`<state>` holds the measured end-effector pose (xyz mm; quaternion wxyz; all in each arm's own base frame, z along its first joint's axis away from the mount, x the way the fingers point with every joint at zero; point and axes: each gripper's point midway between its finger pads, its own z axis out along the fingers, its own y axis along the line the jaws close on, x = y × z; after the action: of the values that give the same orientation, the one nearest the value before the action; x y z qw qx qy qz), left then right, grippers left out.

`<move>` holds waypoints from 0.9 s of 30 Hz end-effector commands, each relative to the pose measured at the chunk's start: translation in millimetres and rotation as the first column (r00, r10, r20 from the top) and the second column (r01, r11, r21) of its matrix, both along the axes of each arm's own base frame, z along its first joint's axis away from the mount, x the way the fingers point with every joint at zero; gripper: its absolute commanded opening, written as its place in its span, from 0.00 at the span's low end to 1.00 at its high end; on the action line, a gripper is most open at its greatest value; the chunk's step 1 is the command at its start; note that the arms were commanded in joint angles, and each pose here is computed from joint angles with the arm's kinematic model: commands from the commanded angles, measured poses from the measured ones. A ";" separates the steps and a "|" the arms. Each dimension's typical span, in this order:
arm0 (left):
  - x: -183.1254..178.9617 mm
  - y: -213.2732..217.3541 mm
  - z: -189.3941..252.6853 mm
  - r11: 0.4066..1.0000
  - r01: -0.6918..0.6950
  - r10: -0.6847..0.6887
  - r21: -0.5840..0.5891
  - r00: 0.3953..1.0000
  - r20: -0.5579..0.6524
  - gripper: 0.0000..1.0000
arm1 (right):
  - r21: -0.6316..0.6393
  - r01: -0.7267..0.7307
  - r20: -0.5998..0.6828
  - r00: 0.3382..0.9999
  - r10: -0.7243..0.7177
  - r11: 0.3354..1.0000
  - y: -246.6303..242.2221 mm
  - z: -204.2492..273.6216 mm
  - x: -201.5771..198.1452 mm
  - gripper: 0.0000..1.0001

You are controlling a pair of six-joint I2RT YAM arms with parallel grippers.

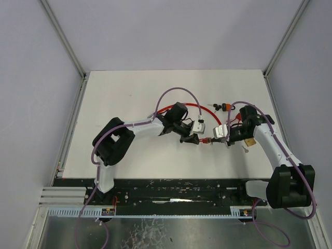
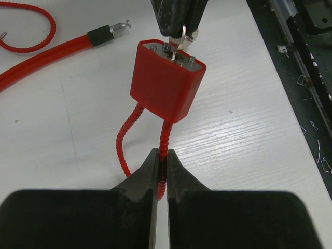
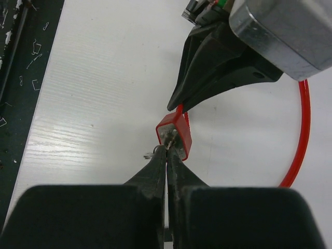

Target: Lock with the key

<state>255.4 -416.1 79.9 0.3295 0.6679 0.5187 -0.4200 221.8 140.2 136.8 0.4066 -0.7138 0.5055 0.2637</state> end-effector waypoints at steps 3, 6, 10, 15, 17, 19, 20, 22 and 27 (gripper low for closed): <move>-8.2 -10.0 13.1 0.995 0.091 -0.091 -0.040 0.996 -0.004 0.00 | -0.043 -0.115 0.130 0.984 0.120 0.992 -0.6 17.1 -18.4 0.00; -12.7 -8.6 11.9 0.992 0.120 -0.121 -0.029 0.992 -0.029 0.00 | -0.055 -0.118 0.175 0.977 0.126 0.992 -2.0 23.9 -21.0 0.00; -13.4 -5.1 9.8 0.991 0.133 -0.134 -0.013 0.990 -0.049 0.00 | -0.080 -0.099 0.190 0.975 0.113 0.992 -6.0 22.9 -21.7 0.00; -6.4 -4.6 16.1 0.995 0.094 -0.094 -0.027 0.996 -0.003 0.00 | -0.054 -0.057 0.129 0.990 0.063 0.997 -4.7 27.8 -18.9 0.00; -6.0 -3.7 18.9 0.996 0.076 -0.075 -0.053 0.997 0.028 0.00 | -0.033 -0.045 0.123 0.991 0.048 0.998 -3.0 31.1 -18.4 0.00; -4.8 -2.5 18.5 0.996 0.069 -0.066 -0.058 0.997 0.040 0.00 | -0.022 -0.038 0.112 0.993 0.040 0.999 -2.2 32.7 -19.1 0.00; -3.9 -2.8 18.3 0.997 0.064 -0.061 -0.054 0.997 0.041 0.00 | -0.021 -0.034 0.110 0.993 0.036 0.999 -2.5 33.2 -19.0 0.00; -0.8 -1.8 16.2 0.998 0.051 -0.049 -0.043 0.998 0.047 0.00 | -0.020 -0.030 0.106 0.994 0.032 0.999 -3.0 33.4 -19.4 0.00; 1.5 0.1 15.3 0.999 0.033 -0.031 -0.038 0.998 0.062 0.00 | 0.014 -0.017 0.094 0.995 0.015 1.000 -2.4 36.7 -21.0 0.00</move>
<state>243.6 -422.4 91.5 0.3279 0.6850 0.4769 -0.4426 202.5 133.7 154.0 0.4096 -0.7442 0.4780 0.2234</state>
